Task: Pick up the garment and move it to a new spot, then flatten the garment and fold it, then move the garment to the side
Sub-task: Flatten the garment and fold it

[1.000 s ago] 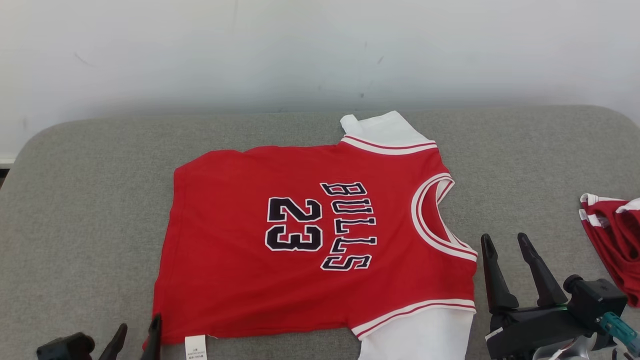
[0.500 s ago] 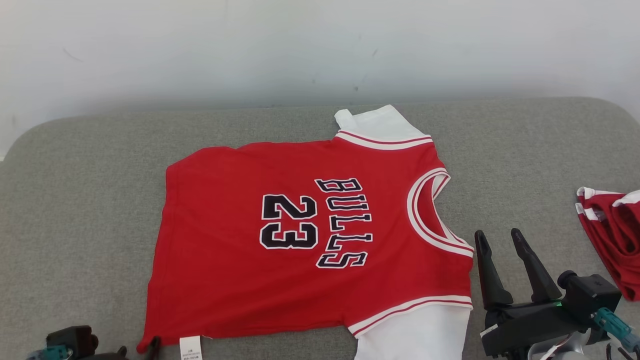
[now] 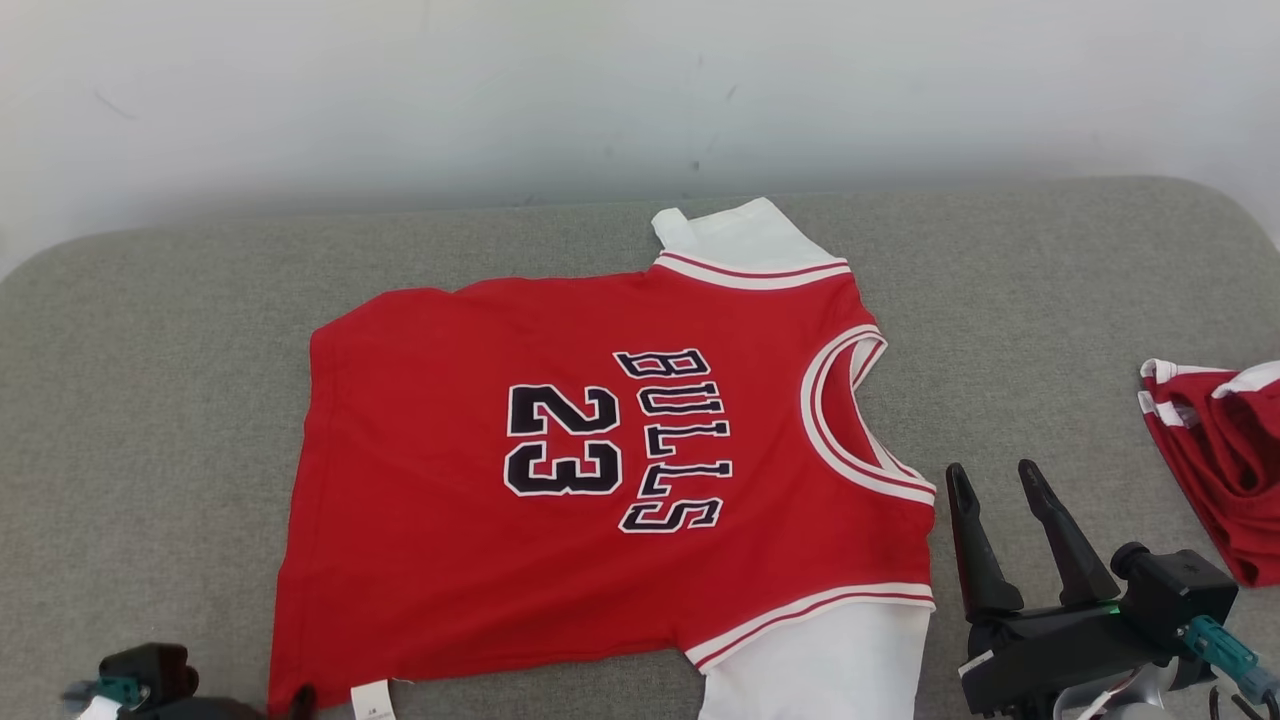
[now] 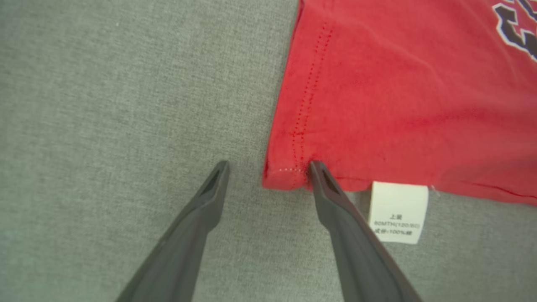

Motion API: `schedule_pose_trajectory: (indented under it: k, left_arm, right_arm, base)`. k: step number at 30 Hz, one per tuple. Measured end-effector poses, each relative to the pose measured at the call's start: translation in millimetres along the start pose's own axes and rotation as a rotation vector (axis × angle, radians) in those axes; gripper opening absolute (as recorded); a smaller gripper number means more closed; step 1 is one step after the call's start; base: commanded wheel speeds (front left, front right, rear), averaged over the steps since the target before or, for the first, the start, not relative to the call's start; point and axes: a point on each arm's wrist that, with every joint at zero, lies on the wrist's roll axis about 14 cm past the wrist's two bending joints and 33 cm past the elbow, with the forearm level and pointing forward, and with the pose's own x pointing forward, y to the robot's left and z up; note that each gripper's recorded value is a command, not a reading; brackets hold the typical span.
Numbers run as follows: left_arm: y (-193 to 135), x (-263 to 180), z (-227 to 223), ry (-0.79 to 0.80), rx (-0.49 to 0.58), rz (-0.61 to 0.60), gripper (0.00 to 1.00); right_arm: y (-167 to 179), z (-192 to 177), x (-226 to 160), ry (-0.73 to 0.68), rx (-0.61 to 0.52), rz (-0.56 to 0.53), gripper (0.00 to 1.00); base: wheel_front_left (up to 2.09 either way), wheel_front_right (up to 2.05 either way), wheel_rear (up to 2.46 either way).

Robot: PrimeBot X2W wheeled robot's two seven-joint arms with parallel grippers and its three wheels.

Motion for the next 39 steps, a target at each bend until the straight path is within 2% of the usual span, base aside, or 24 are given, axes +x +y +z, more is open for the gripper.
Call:
schedule_pose_trajectory:
  k: [1, 2, 4, 5, 7, 12, 16, 21, 28, 39]
  left_arm:
    - [-1, 1, 1, 0.001, 0.001, -0.002, 0.76]
    - [-2, 1, 4, -0.003, 0.002, -0.004, 0.48]
    - [-3, 2, 4, 0.001, 0.003, -0.007, 0.22]
    - [-4, 2, 3, 0.004, 0.005, -0.009, 0.00]
    - [-5, 3, 3, 0.009, 0.006, -0.012, 0.00]
    - [-7, 4, 3, 0.015, 0.007, -0.017, 0.00]
    - [-9, 4, 2, 0.019, 0.012, -0.025, 0.00]
    - [-11, 5, -1, 0.027, 0.010, -0.029, 0.00]
    - [-13, 5, -3, 0.033, 0.006, -0.034, 0.00]
    - [-14, 8, -5, 0.043, 0.004, -0.035, 0.00]
  right_arm:
    - [0, -1, 0, 0.002, 0.000, 0.000, 1.00]
    - [0, -1, 0, 0.003, 0.000, 0.000, 1.00]
    - [0, -3, 0, 0.008, 0.000, 0.000, 1.00]
    - [0, -4, 0, 0.012, 0.000, 0.002, 1.00]
    - [4, -10, 0, 0.040, -0.006, 0.020, 1.00]
    - [1, -44, -11, 0.213, -0.028, 0.037, 1.00]
    - [-6, -78, -38, 0.397, -0.017, 0.033, 1.00]
    - [-9, -96, -60, 0.543, -0.010, 0.035, 1.00]
    - [9, -129, -102, 0.792, 0.041, 0.078, 1.00]
    - [-5, -128, -104, 0.895, 0.029, -0.004, 1.00]
  base:
    - [0.00, 0.00, 0.00]
    - [0.00, 0.00, 0.00]
    - [0.00, 0.00, 0.00]
    - [0.00, 0.00, 0.00]
    - [0.00, 0.00, 0.00]
    - [0.00, 0.00, 0.00]
    - [0.00, 0.00, 0.00]
    - [0.00, 0.00, 0.00]
    - [0.00, 0.00, 0.00]
    - [0.00, 0.00, 0.00]
